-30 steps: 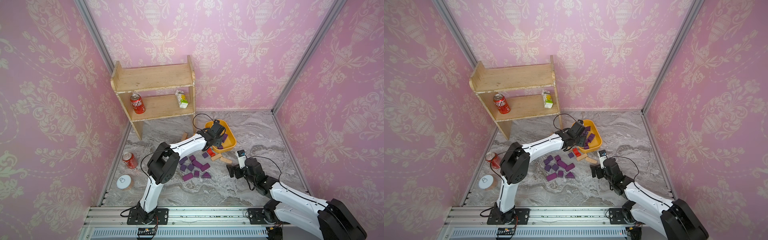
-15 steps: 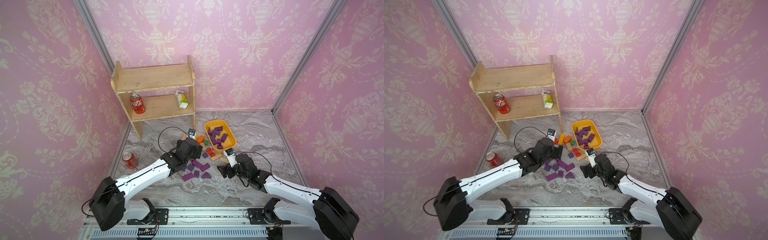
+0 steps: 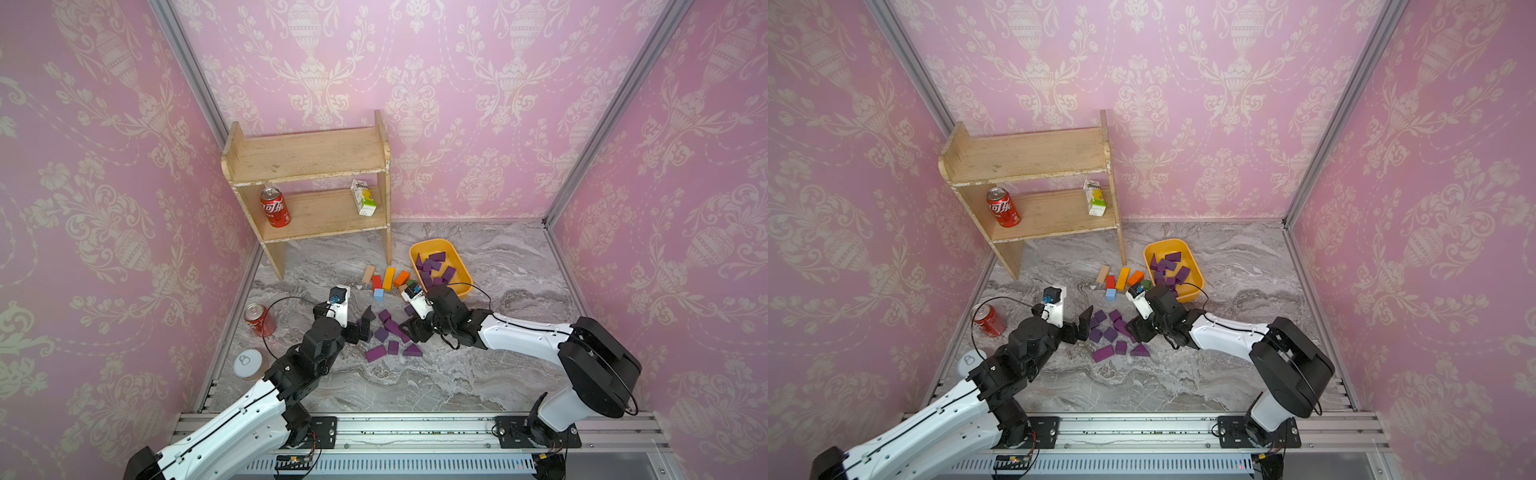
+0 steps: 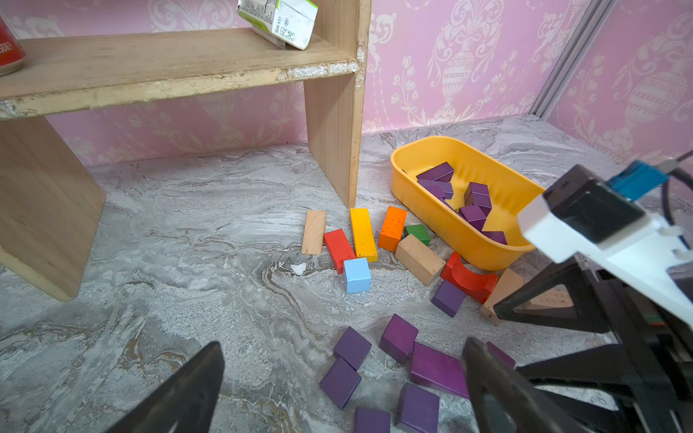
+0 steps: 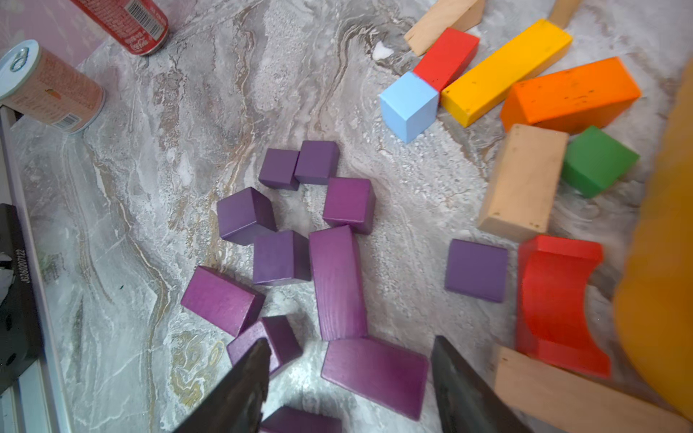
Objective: Pick purple bricks into the storage bin
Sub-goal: Pick up the building block from the center of the board.
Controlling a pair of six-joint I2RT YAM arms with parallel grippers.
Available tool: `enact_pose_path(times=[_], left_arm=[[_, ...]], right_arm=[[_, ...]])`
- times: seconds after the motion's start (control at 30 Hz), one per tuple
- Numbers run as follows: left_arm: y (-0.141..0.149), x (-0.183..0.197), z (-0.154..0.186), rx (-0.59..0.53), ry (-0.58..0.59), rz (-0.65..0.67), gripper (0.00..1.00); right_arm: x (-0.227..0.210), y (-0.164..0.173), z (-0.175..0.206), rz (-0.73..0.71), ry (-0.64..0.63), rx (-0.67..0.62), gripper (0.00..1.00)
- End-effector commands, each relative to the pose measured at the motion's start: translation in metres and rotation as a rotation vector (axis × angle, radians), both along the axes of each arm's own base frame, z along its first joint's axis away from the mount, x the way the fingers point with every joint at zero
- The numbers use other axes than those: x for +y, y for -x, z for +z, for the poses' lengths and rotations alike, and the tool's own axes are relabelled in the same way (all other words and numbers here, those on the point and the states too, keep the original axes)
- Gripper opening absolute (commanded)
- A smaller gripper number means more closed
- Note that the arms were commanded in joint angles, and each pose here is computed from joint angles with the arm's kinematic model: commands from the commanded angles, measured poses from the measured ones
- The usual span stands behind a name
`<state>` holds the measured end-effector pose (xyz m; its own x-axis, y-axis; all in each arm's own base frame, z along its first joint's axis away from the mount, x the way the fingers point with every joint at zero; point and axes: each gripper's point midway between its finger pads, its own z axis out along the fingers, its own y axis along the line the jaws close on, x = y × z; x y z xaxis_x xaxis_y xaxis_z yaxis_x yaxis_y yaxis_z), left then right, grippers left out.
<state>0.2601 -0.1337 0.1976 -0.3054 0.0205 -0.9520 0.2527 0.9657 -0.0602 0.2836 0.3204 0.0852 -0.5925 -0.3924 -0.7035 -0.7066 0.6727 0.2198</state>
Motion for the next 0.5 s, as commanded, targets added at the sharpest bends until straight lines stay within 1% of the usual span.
enact_pose_path(times=[0.0,0.17,0.23,0.3,0.47], left_arm=[[0.002,0.001,-0.009,0.008,-0.028,-0.014,0.99],[-0.001,-0.003,-0.015,0.023,-0.053,-0.025,0.99],[-0.003,-0.002,-0.015,0.017,-0.057,-0.018,0.99],[-0.004,-0.003,-0.014,0.009,-0.053,-0.02,0.99],[-0.003,-0.003,-0.016,0.012,-0.051,-0.03,0.99]], right_arm=[[0.016,0.002,-0.004,0.053,0.004,0.023,0.69],[0.038,-0.005,-0.013,0.084,0.014,0.049,0.69],[0.044,-0.01,-0.017,0.085,0.026,0.05,0.67],[0.048,-0.016,-0.021,0.081,0.039,0.05,0.62],[0.052,-0.025,-0.031,0.068,0.081,0.065,0.57]])
